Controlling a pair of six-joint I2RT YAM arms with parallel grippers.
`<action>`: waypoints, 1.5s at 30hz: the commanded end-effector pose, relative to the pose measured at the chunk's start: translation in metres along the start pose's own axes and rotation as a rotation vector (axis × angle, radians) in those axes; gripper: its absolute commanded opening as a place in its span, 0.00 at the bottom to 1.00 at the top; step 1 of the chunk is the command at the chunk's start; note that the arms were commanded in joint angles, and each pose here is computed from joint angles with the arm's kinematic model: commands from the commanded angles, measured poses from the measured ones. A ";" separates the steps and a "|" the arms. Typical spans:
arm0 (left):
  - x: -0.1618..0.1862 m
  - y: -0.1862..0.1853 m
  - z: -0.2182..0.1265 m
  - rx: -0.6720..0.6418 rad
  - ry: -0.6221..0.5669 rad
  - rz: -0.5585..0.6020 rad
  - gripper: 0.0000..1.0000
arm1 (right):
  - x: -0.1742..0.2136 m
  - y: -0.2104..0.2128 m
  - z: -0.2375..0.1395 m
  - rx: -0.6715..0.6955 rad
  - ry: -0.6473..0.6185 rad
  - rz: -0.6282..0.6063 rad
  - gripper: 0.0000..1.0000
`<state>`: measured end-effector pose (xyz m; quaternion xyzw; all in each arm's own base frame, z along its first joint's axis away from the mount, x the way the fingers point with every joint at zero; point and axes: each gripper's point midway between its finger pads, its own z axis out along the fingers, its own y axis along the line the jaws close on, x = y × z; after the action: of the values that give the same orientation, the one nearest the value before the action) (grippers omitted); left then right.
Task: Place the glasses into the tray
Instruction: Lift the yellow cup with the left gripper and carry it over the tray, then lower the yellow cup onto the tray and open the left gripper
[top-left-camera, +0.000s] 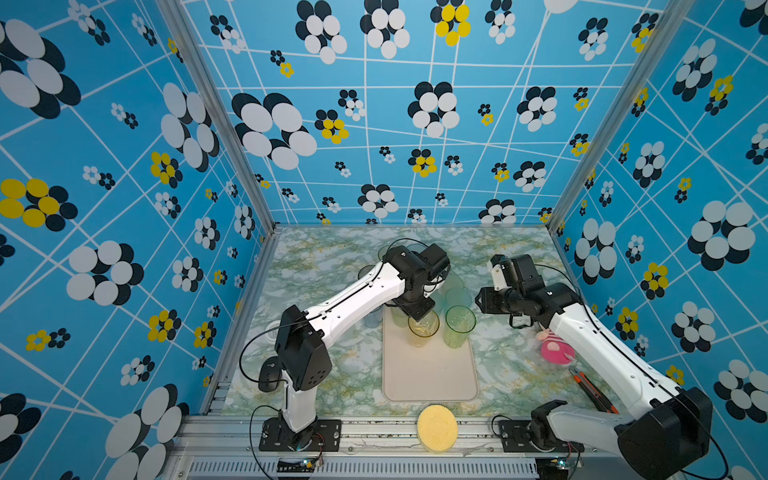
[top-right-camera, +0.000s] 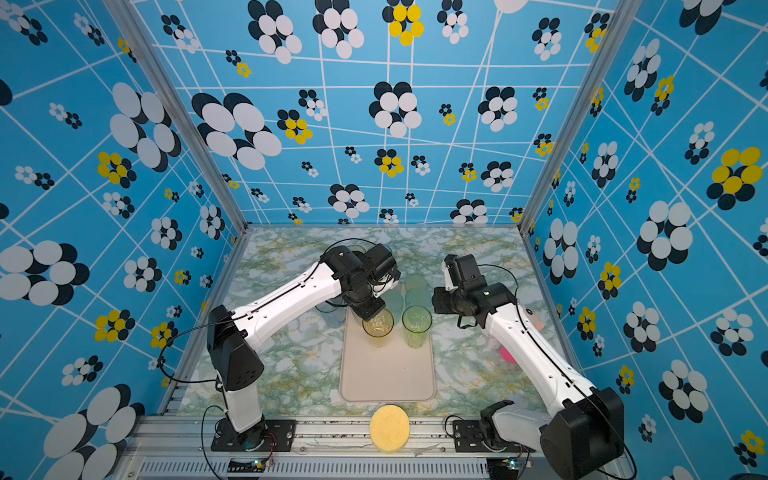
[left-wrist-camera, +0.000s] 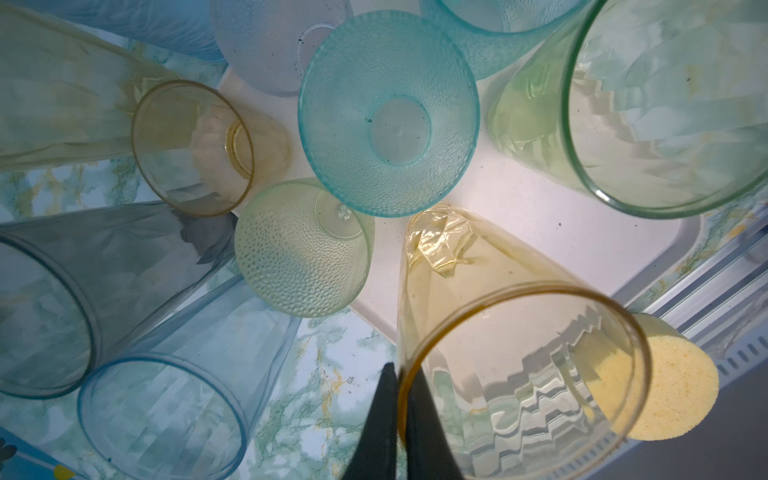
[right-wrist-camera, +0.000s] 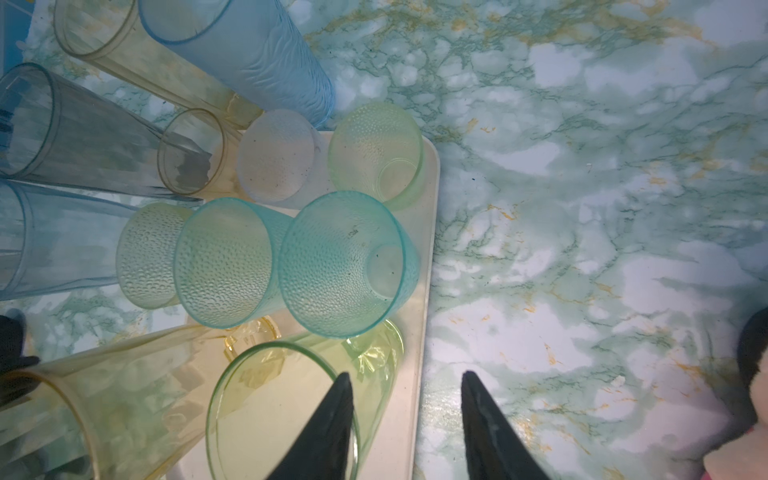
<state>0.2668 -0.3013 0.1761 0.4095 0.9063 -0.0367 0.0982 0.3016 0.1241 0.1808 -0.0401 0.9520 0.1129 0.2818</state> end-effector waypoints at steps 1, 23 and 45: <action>-0.016 -0.006 0.000 0.034 -0.034 0.030 0.02 | -0.005 -0.005 -0.003 0.029 0.001 0.009 0.45; -0.028 0.003 0.028 0.072 -0.010 0.003 0.02 | -0.002 -0.007 -0.002 0.041 0.012 0.008 0.45; -0.017 0.007 0.036 0.079 0.033 -0.013 0.08 | -0.002 -0.007 0.002 0.039 0.021 0.010 0.45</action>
<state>0.2884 -0.3183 0.1492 0.4069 0.9077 -0.0667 0.0776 0.3038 0.1217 0.1765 -0.0375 0.9551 0.1019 0.2757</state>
